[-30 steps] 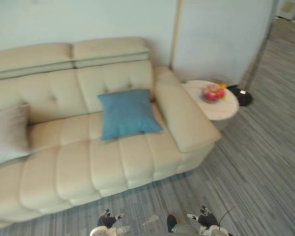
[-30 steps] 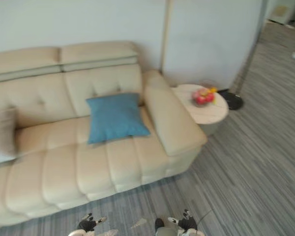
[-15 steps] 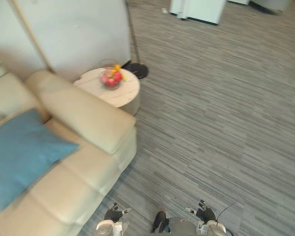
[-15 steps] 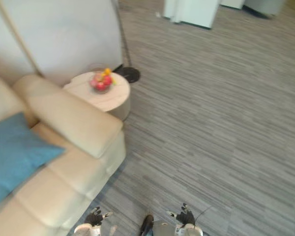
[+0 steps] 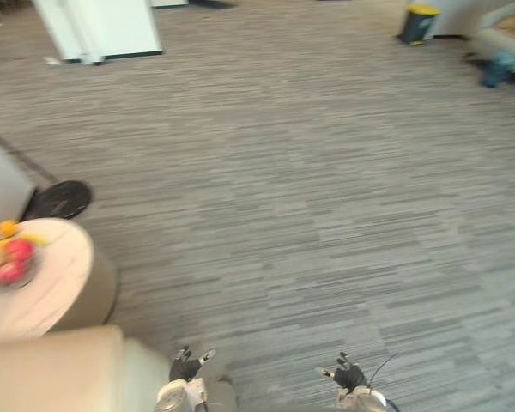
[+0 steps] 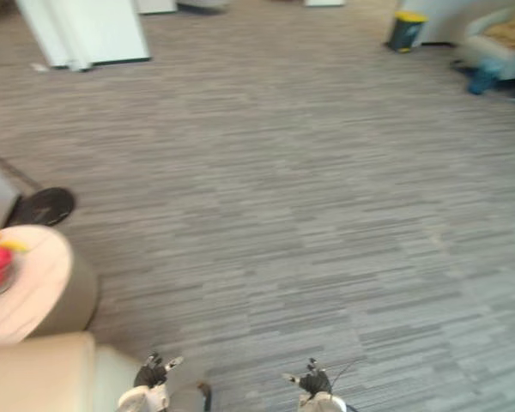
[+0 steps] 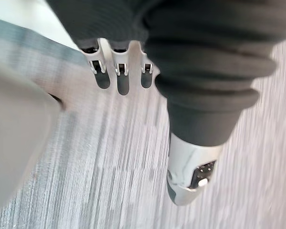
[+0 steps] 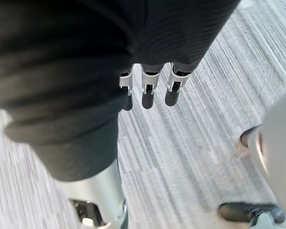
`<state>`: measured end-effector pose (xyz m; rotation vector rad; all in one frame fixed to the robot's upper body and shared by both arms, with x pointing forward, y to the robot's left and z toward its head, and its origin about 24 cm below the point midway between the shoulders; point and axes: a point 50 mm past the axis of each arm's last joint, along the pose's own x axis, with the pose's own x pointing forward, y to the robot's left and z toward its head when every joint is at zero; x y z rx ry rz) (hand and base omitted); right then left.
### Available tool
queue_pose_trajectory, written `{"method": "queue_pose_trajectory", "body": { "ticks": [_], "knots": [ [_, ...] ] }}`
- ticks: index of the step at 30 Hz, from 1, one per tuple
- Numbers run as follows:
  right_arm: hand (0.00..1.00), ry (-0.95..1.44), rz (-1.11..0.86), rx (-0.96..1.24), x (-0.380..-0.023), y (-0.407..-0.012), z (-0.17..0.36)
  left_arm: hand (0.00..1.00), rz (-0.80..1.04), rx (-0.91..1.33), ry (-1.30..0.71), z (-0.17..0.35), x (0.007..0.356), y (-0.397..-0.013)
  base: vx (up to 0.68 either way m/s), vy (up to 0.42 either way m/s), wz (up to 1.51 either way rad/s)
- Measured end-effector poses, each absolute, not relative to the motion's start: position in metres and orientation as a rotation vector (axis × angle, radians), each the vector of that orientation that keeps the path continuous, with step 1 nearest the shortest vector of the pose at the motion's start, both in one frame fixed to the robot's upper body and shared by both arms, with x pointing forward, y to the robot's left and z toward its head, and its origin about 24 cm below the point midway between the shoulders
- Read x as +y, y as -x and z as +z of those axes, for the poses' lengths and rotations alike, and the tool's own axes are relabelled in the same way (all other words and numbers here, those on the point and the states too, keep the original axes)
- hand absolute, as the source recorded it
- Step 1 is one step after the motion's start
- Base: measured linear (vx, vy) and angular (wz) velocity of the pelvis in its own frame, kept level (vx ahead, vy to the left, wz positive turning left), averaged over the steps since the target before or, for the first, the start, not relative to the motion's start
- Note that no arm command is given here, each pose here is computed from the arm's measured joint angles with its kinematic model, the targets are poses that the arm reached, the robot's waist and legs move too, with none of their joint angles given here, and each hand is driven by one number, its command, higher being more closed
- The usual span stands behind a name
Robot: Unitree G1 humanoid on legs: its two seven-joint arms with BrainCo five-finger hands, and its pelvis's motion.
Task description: Pick up cushions and gather them together orderly.
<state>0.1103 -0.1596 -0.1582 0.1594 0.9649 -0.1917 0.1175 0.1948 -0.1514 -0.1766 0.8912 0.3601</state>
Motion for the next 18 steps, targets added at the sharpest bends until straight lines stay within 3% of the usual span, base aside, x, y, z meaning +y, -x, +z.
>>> {"method": "queue_pose_trajectory", "body": {
  "ticks": [7, 10, 13, 18],
  "knots": [
    [0.0, -0.176, -0.19, 0.945, -0.157, -0.118, -0.156, 0.0, 0.272, 0.914, 0.145, -0.153, 0.181, -0.123, 0.24, 0.073, -0.8],
    [0.0, -0.189, -0.206, 0.93, -0.161, -0.125, -0.155, 0.0, 0.233, 0.94, 0.089, -0.154, 0.187, -0.121, 0.29, -0.207, -0.51],
    [0.0, -0.141, -0.271, 0.918, -0.193, -0.131, -0.151, 0.0, 0.192, 0.975, 0.09, -0.158, 0.175, -0.118, 0.33, -0.277, -0.44],
    [0.0, -0.129, -0.32, 0.946, -0.205, -0.113, -0.154, 0.0, 0.223, 0.951, 0.142, -0.156, 0.169, -0.122, 0.25, -0.229, -0.47]
  ]
}}
